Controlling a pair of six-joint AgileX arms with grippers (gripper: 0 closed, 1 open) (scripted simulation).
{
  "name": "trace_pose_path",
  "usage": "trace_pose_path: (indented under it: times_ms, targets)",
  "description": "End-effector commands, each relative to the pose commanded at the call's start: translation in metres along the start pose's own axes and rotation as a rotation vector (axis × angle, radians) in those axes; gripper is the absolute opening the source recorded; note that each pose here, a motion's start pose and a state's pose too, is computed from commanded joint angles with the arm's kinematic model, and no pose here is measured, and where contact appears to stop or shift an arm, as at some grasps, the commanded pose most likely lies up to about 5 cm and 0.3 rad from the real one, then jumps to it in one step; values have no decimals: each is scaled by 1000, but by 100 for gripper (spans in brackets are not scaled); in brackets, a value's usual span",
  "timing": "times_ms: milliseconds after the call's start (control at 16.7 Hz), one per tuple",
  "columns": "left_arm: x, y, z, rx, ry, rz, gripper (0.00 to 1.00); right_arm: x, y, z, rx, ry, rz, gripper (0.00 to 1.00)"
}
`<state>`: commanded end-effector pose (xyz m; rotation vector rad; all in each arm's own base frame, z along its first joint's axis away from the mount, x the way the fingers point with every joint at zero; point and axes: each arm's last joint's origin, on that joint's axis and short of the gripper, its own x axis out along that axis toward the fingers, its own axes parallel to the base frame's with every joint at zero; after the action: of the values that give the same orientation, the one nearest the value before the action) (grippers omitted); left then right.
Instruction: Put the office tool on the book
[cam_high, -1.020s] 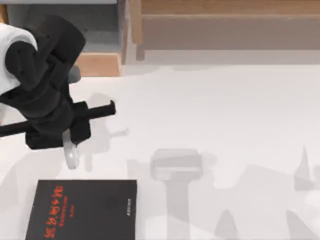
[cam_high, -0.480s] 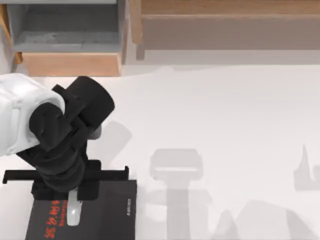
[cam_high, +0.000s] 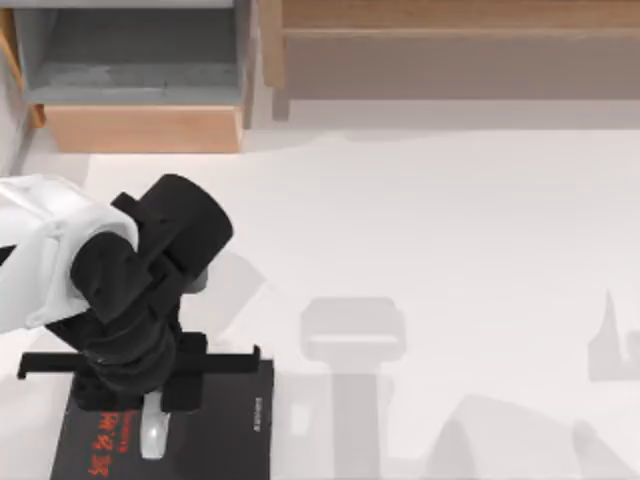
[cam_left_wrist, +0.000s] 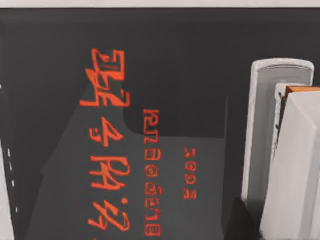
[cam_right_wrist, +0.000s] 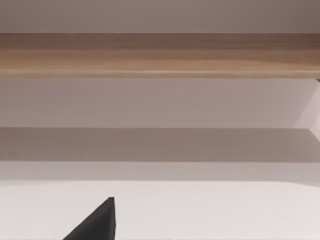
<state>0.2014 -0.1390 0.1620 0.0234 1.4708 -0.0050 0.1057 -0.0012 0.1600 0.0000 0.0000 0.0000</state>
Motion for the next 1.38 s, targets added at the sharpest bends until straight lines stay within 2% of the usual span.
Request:
trace_pose_path:
  times_ms: [300,1080,1380]
  targets:
    - [6,0,-1,0,-1,0,0,0,0,0,0,0,0,100]
    - [6,0,-1,0,-1,0,98,0,0,0,0,0,0,100]
    - [6,0,-1,0,-1,0,100,0,0,0,0,0,0,100]
